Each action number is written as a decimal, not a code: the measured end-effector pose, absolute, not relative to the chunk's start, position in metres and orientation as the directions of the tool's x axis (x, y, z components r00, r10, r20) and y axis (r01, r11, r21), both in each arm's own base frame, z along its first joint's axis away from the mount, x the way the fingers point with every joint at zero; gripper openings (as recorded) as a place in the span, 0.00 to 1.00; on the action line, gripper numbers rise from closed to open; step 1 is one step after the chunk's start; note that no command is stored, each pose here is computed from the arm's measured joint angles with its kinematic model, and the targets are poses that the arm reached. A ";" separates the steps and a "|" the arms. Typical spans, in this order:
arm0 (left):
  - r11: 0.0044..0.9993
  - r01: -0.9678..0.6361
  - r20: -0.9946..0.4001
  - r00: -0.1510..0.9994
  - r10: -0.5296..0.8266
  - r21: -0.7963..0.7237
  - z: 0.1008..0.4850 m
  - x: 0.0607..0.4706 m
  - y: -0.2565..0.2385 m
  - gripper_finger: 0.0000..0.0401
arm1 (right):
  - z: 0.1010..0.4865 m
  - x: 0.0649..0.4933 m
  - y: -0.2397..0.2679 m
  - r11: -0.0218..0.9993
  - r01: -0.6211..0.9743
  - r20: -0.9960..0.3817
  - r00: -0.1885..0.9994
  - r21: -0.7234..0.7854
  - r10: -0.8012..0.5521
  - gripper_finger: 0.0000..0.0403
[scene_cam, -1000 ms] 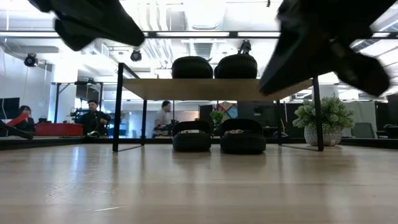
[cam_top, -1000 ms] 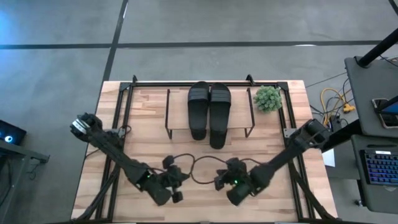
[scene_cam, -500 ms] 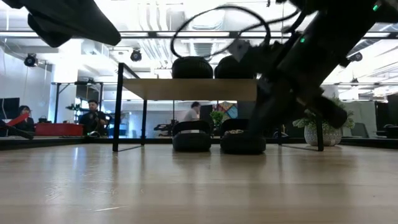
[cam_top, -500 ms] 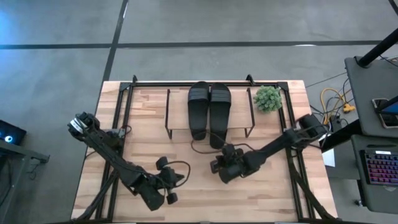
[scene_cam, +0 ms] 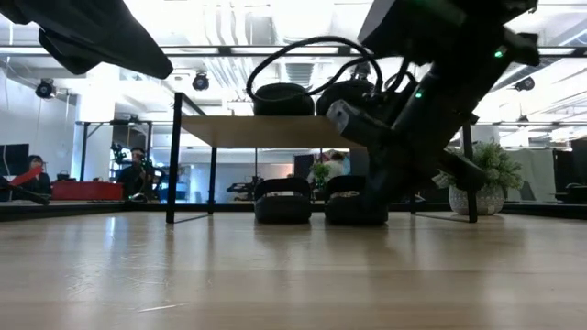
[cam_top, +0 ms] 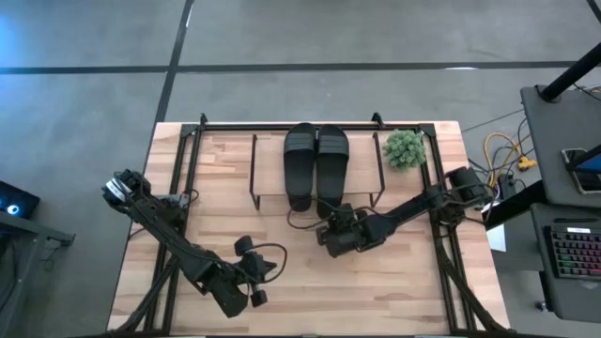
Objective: Pick and place slides into the shelf
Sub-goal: Move the black slides under the shelf, then return to Home Position
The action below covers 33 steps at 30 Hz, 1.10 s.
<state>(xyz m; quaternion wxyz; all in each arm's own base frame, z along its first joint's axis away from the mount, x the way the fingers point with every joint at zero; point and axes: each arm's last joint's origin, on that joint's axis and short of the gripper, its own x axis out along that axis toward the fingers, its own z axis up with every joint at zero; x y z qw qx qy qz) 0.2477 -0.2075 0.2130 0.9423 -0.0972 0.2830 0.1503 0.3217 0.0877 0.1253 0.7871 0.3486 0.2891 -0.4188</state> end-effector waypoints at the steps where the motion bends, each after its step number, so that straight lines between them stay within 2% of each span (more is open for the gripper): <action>1: 0.936 -0.338 -0.563 0.794 0.229 -0.096 0.213 0.248 -0.207 0.00 | 0.125 0.322 0.084 0.408 0.864 -0.748 0.474 0.294 -0.464 0.03; 11: 0.936 -0.339 -0.563 0.794 0.229 -0.097 0.213 0.248 -0.207 0.00 | 0.126 0.324 0.071 0.384 0.885 -0.753 0.437 0.263 -0.491 0.03; 23: 0.923 -0.364 -0.562 0.792 0.237 -0.125 0.216 0.256 -0.198 0.00 | 0.162 0.327 0.142 0.512 0.763 -0.710 0.606 0.393 -0.359 0.03; 28: 0.907 -0.336 -0.530 0.833 0.160 -0.254 0.232 0.266 -0.191 0.00 | 0.198 0.312 0.184 0.592 0.650 -0.663 0.708 0.477 -0.243 0.03; 33: 0.912 -0.161 -0.458 0.888 -0.033 -0.378 0.253 0.284 -0.180 0.00 | 0.234 0.290 0.213 0.633 0.539 -0.592 0.791 0.556 -0.154 0.03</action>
